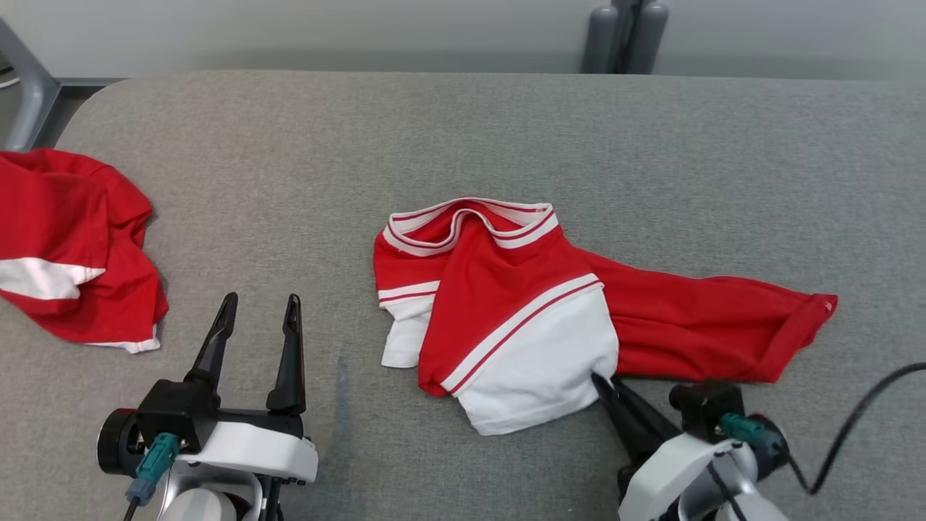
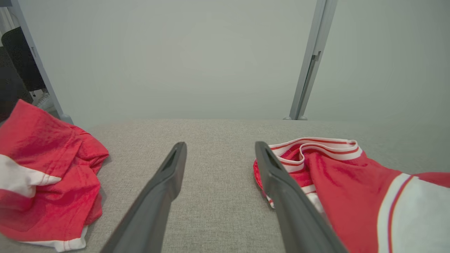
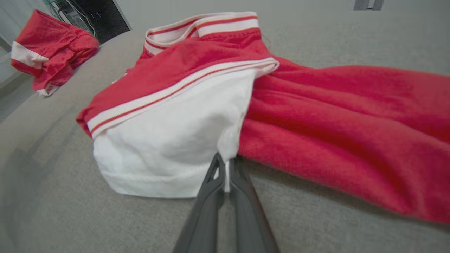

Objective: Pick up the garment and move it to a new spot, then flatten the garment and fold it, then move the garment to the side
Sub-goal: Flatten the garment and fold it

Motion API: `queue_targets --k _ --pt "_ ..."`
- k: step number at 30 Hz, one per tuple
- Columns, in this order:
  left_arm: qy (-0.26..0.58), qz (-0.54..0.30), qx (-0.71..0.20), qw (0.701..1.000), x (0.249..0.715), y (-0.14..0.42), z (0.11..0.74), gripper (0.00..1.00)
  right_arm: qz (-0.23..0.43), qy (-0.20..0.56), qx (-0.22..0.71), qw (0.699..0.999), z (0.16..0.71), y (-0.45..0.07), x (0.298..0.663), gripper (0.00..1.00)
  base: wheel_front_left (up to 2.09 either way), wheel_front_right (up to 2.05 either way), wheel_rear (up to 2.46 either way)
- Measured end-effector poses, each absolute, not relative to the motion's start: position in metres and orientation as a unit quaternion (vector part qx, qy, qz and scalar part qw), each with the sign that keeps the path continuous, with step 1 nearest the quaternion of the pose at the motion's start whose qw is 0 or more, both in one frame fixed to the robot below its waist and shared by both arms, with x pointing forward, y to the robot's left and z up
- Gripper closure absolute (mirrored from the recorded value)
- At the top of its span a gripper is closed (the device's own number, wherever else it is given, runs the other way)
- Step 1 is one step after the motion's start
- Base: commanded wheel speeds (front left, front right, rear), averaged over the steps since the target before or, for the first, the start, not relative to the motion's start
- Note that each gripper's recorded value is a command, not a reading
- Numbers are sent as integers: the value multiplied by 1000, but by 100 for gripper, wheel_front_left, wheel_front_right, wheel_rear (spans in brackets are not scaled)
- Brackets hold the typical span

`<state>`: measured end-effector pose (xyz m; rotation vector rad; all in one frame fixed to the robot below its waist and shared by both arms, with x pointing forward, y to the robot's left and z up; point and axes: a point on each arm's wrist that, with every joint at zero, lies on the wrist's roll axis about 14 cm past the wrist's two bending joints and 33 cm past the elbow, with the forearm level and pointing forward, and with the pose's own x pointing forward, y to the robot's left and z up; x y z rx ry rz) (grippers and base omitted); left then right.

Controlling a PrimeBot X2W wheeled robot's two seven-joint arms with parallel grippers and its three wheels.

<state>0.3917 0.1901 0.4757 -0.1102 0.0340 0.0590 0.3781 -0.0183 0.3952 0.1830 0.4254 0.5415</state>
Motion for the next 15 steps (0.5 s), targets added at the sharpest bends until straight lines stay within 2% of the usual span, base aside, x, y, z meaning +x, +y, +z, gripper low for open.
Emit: queue_targets --k 9,15 --pt "9 5 -60 998 400 173 480 0 230 68 80 967 490 -54 410 100 0 0 0" --pt "9 -8 -61 998 403 165 480 0 151 -1 63 987 533 -112 431 100 0 0 0"
